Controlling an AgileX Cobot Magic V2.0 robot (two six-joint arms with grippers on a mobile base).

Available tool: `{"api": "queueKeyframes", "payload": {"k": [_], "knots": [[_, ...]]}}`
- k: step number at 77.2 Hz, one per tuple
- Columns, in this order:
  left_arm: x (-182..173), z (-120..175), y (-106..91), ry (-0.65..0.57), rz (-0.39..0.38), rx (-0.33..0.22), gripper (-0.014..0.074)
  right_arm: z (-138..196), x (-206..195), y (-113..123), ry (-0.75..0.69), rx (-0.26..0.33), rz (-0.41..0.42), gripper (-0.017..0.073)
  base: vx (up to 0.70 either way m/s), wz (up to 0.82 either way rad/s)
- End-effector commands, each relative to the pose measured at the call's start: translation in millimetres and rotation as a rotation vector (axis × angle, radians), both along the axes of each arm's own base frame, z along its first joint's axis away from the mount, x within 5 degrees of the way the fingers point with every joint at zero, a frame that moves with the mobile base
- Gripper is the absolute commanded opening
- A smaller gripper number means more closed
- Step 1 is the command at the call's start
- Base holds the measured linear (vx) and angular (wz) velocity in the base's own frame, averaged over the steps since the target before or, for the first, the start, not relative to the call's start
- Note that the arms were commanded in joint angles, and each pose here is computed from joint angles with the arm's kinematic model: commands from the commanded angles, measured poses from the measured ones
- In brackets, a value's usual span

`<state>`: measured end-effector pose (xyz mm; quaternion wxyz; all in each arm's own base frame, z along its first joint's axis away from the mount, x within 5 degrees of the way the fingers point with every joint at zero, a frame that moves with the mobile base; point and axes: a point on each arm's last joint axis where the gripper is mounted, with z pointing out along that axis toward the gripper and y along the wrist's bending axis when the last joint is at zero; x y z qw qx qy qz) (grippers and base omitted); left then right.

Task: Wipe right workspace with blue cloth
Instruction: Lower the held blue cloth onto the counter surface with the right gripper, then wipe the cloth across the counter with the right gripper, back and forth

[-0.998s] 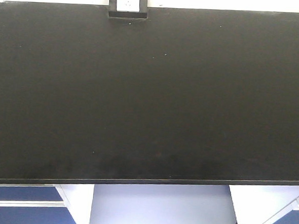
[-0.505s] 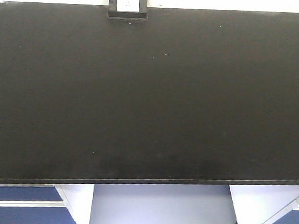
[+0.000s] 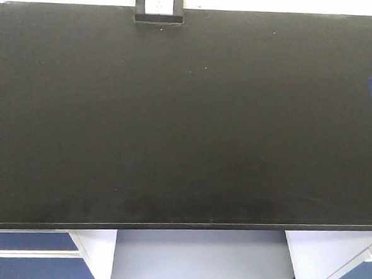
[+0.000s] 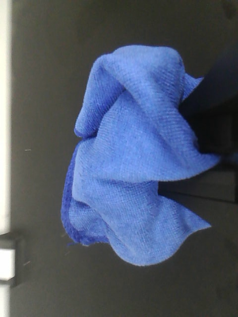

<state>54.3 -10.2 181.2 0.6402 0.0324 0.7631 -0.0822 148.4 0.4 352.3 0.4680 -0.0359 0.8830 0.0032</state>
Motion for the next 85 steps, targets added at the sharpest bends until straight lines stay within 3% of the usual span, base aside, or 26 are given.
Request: {"api": "queueKeyframes", "payload": {"k": [1, 23, 30, 67, 77, 85], "knots": [[0.1, 15.5, 0.4, -0.102, 0.002, -0.019, -0.0006, -0.8, 38.2, -3.0, -0.063, -0.03, 0.001, -0.0004, 0.0, 0.0], [0.1, 15.5, 0.4, -0.102, 0.002, -0.019, -0.0006, -82.4, 129.3, -9.0, 0.131, -0.107, 0.043, -0.0004, 0.0, 0.0], [0.1, 15.5, 0.4, -0.102, 0.002, -0.019, -0.0006, -110.6, 146.9, -9.9, 0.192, -0.097, 0.039, -0.0004, 0.0, 0.0], [0.1, 15.5, 0.4, -0.102, 0.002, -0.019, -0.0006, -199.5, 182.5, -12.9, 0.333, -0.106, 0.036, -0.0001, 0.0, 0.0], [0.1, 15.5, 0.4, -0.102, 0.002, -0.019, -0.0006, -205.7, 182.2, 14.4, 0.356, -0.097, 0.103, -0.0001, 0.0, 0.0], [0.1, 15.5, 0.4, -0.102, 0.002, -0.019, -0.0006, -205.1, 177.5, 62.4, 0.333, -0.148, 0.269, -0.0001, 0.0, 0.0]]}}
